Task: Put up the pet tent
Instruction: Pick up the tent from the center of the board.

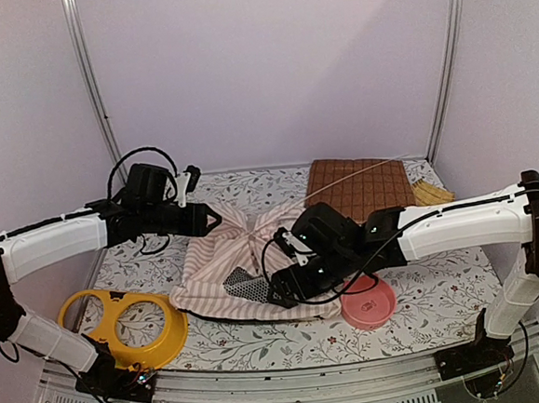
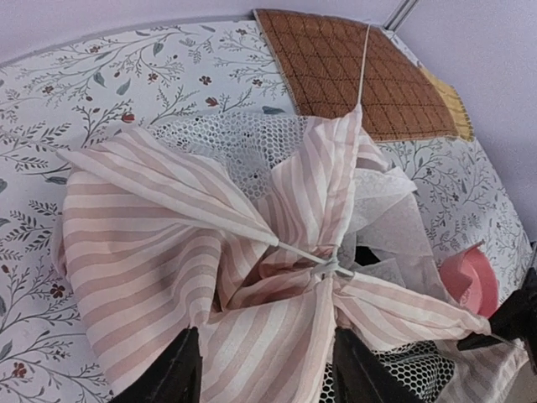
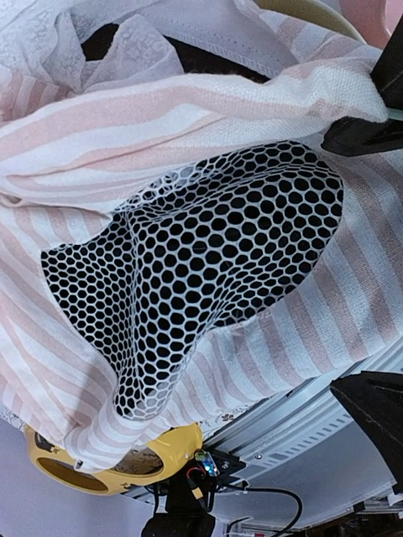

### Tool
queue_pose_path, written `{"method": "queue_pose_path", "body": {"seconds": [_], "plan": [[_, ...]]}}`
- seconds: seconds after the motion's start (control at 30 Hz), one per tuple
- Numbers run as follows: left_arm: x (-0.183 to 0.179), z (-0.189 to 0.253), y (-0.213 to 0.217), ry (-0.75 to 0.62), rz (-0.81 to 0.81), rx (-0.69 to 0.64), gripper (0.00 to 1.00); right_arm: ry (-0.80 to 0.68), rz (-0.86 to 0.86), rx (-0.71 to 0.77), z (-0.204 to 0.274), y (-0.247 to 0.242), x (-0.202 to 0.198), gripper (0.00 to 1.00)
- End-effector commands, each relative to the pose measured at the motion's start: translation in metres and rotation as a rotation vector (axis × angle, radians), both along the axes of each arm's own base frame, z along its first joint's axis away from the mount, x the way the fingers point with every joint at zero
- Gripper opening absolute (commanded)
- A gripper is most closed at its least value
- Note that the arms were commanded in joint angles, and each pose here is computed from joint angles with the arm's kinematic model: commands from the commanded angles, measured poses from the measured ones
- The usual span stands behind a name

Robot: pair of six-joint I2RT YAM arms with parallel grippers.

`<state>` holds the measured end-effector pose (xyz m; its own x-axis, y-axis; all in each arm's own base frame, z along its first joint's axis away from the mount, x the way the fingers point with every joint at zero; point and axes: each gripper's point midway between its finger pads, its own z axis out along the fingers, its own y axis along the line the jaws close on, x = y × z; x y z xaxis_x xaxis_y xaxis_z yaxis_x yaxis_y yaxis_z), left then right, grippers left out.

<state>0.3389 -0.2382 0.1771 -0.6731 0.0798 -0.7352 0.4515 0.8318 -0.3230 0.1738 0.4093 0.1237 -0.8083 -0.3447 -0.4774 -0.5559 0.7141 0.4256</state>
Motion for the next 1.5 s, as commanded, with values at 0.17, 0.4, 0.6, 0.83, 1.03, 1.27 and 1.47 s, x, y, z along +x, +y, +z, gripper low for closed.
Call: {"method": "queue_pose_path", "body": {"seconds": [0.17, 0.4, 0.6, 0.83, 1.03, 1.27, 1.47], "plan": [[-0.017, 0.006, -0.016, 0.007, -0.051, -0.089, 0.51, -0.007, -0.020, -0.009, 0.003, -0.016, 0.004, 0.98], [-0.027, 0.000, -0.027, 0.013, -0.067, -0.078, 0.52, -0.014, -0.093, -0.060, -0.002, -0.037, 0.008, 0.99], [-0.032, -0.002, -0.034, 0.018, -0.088, -0.085, 0.52, -0.031, -0.133, -0.046, 0.006, -0.049, 0.009, 0.99], [-0.040, -0.017, -0.036, 0.042, -0.090, -0.060, 0.47, -0.061, -0.173, -0.046, 0.018, -0.061, 0.013, 0.98], [-0.054, -0.009, -0.052, 0.054, -0.127, -0.082, 0.42, -0.037, -0.178, -0.085, 0.016, -0.088, -0.002, 0.79], [-0.093, -0.018, -0.090, 0.143, -0.091, -0.162, 0.41, 0.029, -0.146, -0.153, -0.005, -0.118, -0.045, 0.67], [-0.106, -0.034, -0.128, 0.150, -0.017, -0.204, 0.47, 0.068, -0.125, -0.177, -0.018, -0.123, -0.066, 0.59]]}}
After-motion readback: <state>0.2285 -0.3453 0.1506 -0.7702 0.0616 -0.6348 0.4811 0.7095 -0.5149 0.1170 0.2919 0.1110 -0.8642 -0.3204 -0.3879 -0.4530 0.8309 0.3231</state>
